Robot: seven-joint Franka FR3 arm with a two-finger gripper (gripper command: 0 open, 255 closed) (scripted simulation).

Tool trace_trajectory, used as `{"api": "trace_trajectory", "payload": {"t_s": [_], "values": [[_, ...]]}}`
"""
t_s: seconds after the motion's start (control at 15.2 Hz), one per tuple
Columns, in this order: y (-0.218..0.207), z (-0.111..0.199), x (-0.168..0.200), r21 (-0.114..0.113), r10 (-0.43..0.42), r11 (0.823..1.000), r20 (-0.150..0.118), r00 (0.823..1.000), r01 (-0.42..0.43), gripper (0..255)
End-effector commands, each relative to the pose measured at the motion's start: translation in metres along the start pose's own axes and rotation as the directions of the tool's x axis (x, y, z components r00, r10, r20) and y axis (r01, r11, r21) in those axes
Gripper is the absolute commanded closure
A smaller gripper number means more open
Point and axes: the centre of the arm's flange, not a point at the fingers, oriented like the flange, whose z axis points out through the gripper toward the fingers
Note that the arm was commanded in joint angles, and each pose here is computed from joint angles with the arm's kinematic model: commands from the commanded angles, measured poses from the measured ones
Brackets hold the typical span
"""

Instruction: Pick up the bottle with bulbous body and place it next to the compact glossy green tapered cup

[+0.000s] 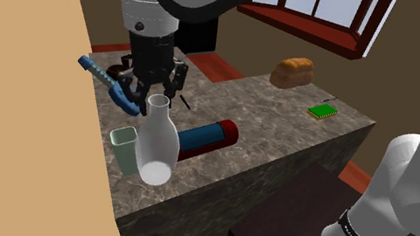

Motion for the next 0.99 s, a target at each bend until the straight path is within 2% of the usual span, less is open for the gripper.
{"api": "trace_trajectory", "payload": {"t_s": [0.0,0.73,0.92], "values": [[0.000,0.012,0.000,0.001,0.000,1.000,-0.001,1.000,0.000,255],[0.000,0.070,-0.003,0.001,0.000,1.000,-0.001,1.000,0.000,255],[0.000,0.073,-0.004,0.001,0.000,1.000,-0.001,1.000,0.000,255]]}}
